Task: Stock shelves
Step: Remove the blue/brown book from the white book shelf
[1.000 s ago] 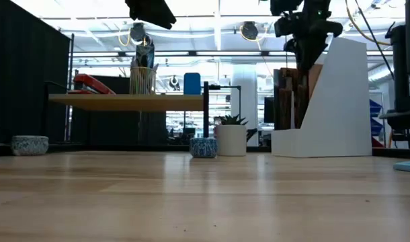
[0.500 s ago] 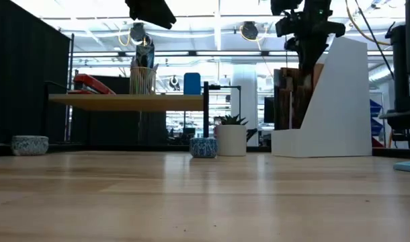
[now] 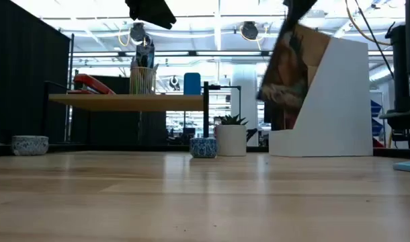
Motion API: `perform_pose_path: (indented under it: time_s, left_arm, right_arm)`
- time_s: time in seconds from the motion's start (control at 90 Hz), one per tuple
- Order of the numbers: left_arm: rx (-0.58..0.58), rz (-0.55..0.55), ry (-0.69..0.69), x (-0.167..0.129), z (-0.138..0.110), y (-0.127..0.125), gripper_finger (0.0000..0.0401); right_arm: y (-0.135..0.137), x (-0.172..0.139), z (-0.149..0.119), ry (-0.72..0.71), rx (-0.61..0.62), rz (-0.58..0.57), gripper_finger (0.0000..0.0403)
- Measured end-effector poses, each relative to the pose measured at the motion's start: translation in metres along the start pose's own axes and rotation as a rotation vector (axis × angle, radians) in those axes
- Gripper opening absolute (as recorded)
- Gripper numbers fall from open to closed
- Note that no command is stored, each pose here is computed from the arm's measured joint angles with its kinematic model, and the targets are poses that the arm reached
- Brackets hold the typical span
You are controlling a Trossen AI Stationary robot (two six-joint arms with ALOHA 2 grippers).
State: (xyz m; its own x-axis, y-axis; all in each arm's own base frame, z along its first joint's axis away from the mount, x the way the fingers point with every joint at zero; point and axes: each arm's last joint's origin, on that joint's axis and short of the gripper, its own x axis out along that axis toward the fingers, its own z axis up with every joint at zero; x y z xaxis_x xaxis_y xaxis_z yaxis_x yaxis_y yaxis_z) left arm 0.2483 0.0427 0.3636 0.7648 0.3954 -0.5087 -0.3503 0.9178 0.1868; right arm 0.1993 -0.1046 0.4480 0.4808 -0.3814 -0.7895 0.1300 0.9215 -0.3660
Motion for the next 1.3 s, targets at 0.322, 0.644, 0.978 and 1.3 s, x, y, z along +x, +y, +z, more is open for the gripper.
perform_pose_path:
  time_s: [0.322, 0.644, 0.978, 1.3]
  left_arm:
    - [0.001, 0.000, 0.000, 0.000, 0.000, 0.000, 0.0194]
    - [0.022, 0.001, -0.013, 0.000, 0.001, 0.000, 0.0194]
    - [0.022, 0.002, -0.014, 0.000, 0.001, 0.000, 0.0194]
    - [0.023, 0.001, -0.014, 0.000, 0.001, 0.000, 0.0194]
  right_arm:
    - [0.000, -0.043, 0.014, -0.238, 0.171, 0.096, 0.0006]
    - [0.031, -0.049, 0.030, -0.319, 0.317, 0.424, 0.0006]
    - [0.086, -0.040, 0.028, -0.045, 0.420, 0.747, 0.0006]
    - [0.159, 0.032, -0.001, 0.371, 0.289, 0.995, 0.0006]
